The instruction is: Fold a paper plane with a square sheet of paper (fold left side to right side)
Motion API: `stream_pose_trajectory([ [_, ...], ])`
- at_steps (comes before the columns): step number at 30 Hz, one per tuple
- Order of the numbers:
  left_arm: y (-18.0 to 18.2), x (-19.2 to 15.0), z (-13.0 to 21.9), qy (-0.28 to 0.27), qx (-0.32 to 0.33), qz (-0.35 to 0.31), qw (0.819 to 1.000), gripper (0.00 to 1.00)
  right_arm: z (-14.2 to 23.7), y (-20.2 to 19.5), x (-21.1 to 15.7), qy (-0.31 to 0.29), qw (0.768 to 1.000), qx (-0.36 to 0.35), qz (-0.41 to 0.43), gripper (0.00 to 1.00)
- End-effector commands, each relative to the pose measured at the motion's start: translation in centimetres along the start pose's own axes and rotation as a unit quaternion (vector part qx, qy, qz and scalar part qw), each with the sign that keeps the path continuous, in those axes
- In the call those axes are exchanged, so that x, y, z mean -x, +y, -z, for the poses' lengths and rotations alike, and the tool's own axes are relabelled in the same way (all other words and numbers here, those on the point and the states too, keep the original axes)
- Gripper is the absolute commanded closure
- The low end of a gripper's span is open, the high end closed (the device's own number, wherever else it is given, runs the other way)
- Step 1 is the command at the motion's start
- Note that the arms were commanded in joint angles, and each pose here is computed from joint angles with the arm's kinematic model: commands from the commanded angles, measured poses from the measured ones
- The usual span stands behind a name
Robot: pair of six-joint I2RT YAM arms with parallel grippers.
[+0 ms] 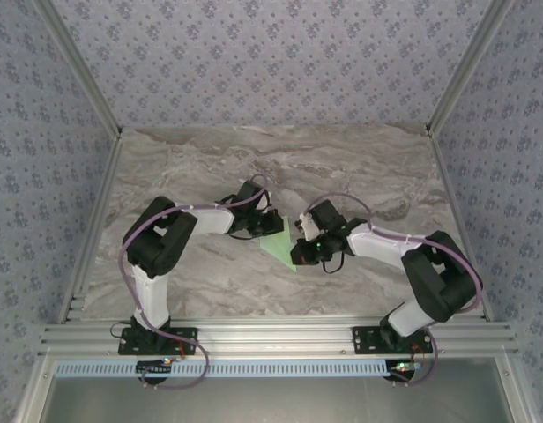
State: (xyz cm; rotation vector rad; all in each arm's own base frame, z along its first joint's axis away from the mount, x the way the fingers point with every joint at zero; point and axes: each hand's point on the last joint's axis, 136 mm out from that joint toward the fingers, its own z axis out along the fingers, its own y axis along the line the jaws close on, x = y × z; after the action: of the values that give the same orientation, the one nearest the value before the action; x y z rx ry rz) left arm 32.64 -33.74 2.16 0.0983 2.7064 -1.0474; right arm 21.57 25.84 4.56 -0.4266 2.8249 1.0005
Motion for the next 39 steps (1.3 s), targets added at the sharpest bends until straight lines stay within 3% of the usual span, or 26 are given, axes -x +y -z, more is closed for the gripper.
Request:
stream_pose_trajectory([
  [1,3.4,-1.4,-0.8,0.009,0.054,0.015,0.998,0.91,-1.0,0.0,0.3,0.016,1.000,0.011,-0.018,0.99],
  [15,4.0,-1.3,-0.7,0.008,0.069,0.016,0.997,0.92,-2.6,-4.3,-5.3,0.082,0.994,-0.038,-0.065,0.99],
  [24,4.7,-1.0,-0.3,0.003,0.074,0.023,0.997,0.92,-1.8,-4.7,-8.4,0.095,0.992,-0.030,-0.082,1.00],
  [29,2.1,-0.1,0.5,-0.006,0.030,0.014,0.999,0.90,0.1,-2.5,-7.0,0.059,0.997,0.002,-0.049,0.99],
  [35,-3.4,2.0,5.2,-0.054,-0.034,-0.023,0.998,0.72,4.2,-1.5,-3.4,-0.033,0.999,-0.014,0.000,0.88],
  [39,-3.5,1.4,8.0,-0.075,-0.021,-0.026,0.997,0.63,5.9,-1.6,-1.9,-0.074,0.996,-0.044,0.029,0.78],
])
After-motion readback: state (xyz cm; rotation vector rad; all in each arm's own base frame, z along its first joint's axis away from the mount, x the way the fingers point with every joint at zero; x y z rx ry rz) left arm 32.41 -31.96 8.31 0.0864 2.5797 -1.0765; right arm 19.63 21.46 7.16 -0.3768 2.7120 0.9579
